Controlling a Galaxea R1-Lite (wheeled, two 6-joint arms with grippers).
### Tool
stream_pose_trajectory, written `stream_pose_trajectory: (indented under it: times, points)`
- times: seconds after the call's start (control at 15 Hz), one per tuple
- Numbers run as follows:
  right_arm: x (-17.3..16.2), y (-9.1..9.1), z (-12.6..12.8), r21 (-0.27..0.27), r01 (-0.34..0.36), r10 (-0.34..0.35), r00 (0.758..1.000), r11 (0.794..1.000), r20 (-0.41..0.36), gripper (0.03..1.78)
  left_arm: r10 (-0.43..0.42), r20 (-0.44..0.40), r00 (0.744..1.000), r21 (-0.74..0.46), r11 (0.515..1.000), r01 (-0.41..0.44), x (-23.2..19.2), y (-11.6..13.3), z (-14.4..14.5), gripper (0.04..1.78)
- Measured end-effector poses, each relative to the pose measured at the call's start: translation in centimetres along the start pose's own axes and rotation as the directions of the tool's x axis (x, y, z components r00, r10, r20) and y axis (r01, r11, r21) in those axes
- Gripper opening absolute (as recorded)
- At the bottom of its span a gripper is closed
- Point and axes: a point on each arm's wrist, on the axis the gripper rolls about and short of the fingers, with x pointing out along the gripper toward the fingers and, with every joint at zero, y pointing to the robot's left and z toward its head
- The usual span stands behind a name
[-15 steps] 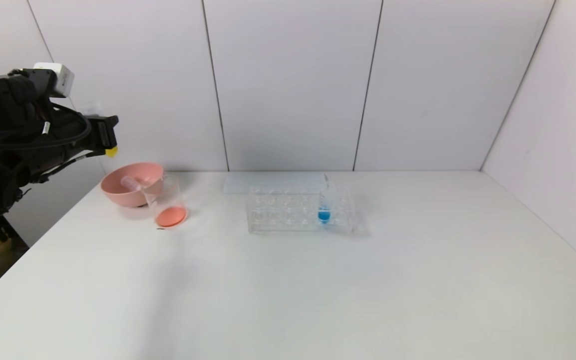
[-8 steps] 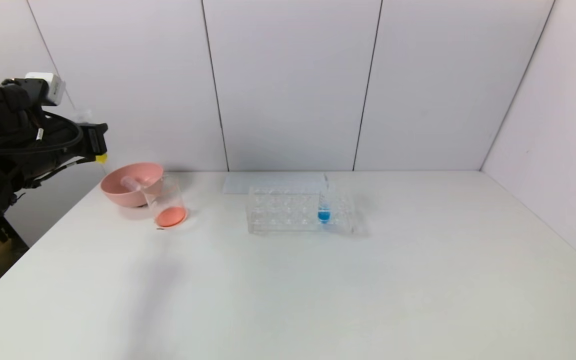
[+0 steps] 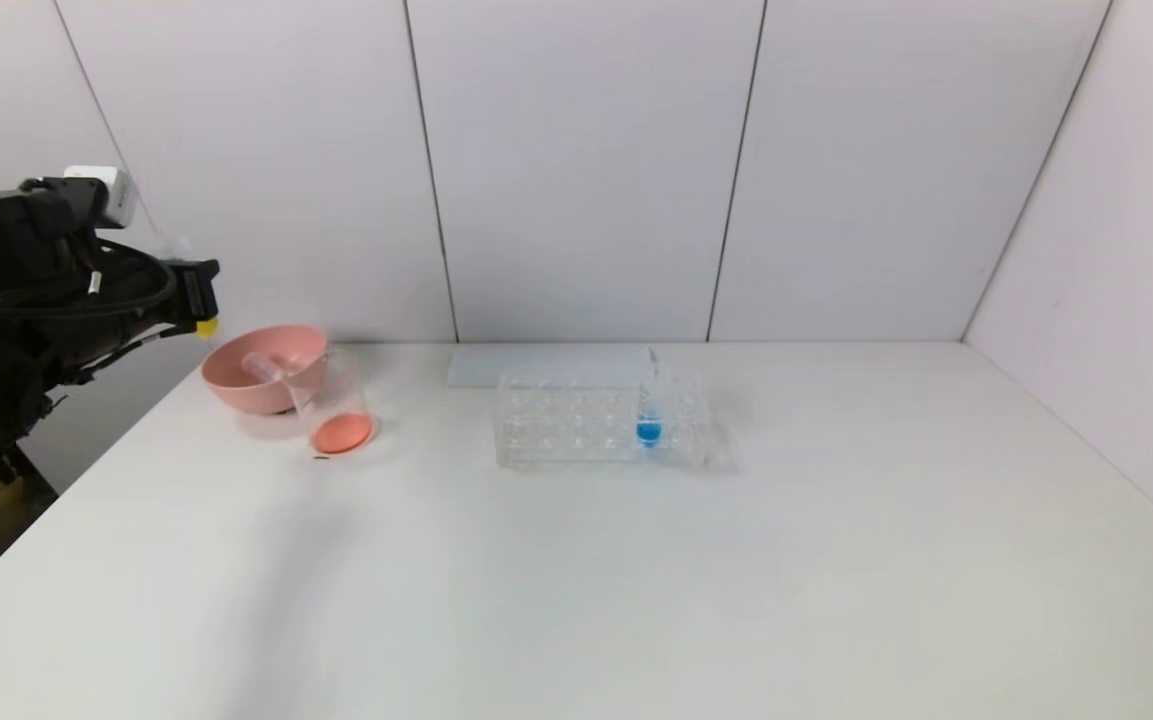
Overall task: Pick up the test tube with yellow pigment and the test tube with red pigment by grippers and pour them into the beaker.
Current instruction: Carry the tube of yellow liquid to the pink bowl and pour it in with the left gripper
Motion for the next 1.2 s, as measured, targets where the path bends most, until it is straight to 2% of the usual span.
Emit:
stream_pose_trajectory:
  times: [0.67,1.2]
  points:
    - [0.0,0.0,0.0,0.0,0.0,0.0,1.0,1.0,0.0,1.7,-0.004,-0.033,0.999,0.008,1.0,0.005,1.5,-0.2,-2.3,0.49]
    - [0.0,0.0,0.0,0.0,0.0,0.0,1.0,1.0,0.0,1.7,-0.017,-0.014,1.0,0.013,1.0,0.017,2.4,-0.5,-3.5,0.49]
